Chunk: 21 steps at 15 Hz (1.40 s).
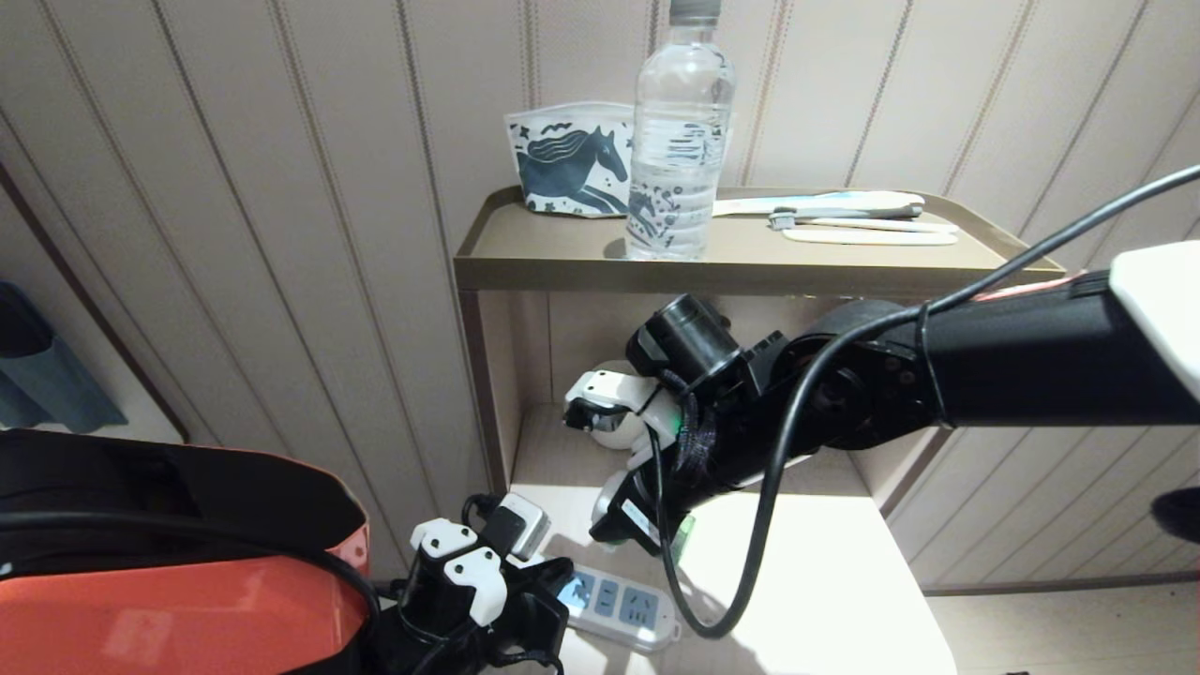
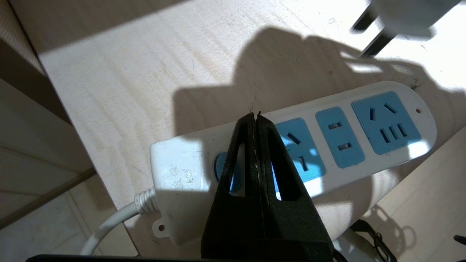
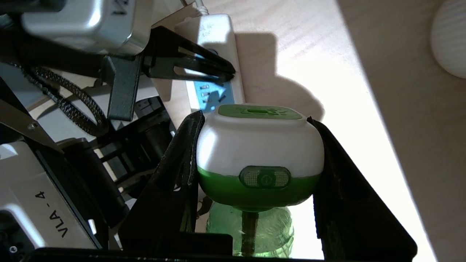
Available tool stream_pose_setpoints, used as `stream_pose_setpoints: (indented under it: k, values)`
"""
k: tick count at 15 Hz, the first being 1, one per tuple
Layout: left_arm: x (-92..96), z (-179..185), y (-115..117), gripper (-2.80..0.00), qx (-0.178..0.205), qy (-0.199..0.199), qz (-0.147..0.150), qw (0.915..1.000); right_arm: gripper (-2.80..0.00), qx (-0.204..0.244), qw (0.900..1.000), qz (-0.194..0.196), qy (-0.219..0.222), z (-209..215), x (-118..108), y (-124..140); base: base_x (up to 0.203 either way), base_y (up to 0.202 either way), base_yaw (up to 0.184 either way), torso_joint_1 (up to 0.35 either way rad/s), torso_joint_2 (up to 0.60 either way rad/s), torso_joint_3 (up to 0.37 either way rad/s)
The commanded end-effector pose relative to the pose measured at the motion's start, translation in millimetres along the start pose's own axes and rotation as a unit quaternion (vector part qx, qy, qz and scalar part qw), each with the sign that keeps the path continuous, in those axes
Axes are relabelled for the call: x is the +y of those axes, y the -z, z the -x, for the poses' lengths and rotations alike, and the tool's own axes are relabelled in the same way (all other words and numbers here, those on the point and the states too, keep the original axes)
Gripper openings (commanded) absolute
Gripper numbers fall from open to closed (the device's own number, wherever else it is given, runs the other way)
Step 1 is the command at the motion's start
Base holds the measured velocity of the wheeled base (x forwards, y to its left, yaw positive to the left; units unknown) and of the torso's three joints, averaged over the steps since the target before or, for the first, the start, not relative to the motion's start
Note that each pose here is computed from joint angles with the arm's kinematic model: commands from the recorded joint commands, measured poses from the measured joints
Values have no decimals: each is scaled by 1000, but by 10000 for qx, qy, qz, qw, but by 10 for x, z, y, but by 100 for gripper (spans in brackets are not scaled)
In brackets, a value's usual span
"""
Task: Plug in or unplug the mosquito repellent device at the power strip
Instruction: Place the mosquito repellent liquid on the table
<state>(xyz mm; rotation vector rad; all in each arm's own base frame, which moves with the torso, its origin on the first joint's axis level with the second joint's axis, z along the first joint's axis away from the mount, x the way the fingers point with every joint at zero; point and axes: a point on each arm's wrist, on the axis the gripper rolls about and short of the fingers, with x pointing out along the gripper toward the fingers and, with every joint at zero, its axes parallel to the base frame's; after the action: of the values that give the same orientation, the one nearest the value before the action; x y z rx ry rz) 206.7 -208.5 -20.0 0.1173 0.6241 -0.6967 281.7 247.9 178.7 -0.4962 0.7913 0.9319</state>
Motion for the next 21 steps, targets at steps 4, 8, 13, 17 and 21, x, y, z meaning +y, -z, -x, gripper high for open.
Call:
stream_pose_setpoints:
  k: [4, 8, 13, 17, 21]
  values:
    - [40, 276, -566, -280, -1336, -356, 198, 9902, -280, -191, 9994, -72, 270, 428, 10, 99, 0, 0, 0, 0, 0, 0]
    - [86, 433, -884, -280, -1841, -511, 433, 9806, -280, 18, 9988, -302, 375, 548, -60, 363, 0, 0, 0, 0, 0, 0]
    - [80, 639, -1068, -280, -2236, -802, 554, 9698, -280, -91, 9970, -435, 627, 742, -89, 544, 0, 0, 0, 0, 0, 0]
    - [155, 1197, -1140, -280, -2523, -955, 609, 9610, -280, -64, 9939, -649, 886, 905, -146, 720, 0, 0, 0, 0, 0, 0]
    - [351, 1792, -673, -280, -2345, -1429, 812, 9581, -280, -231, 9913, -739, 1060, 965, -156, 888, 0, 0, 0, 0, 0, 0]
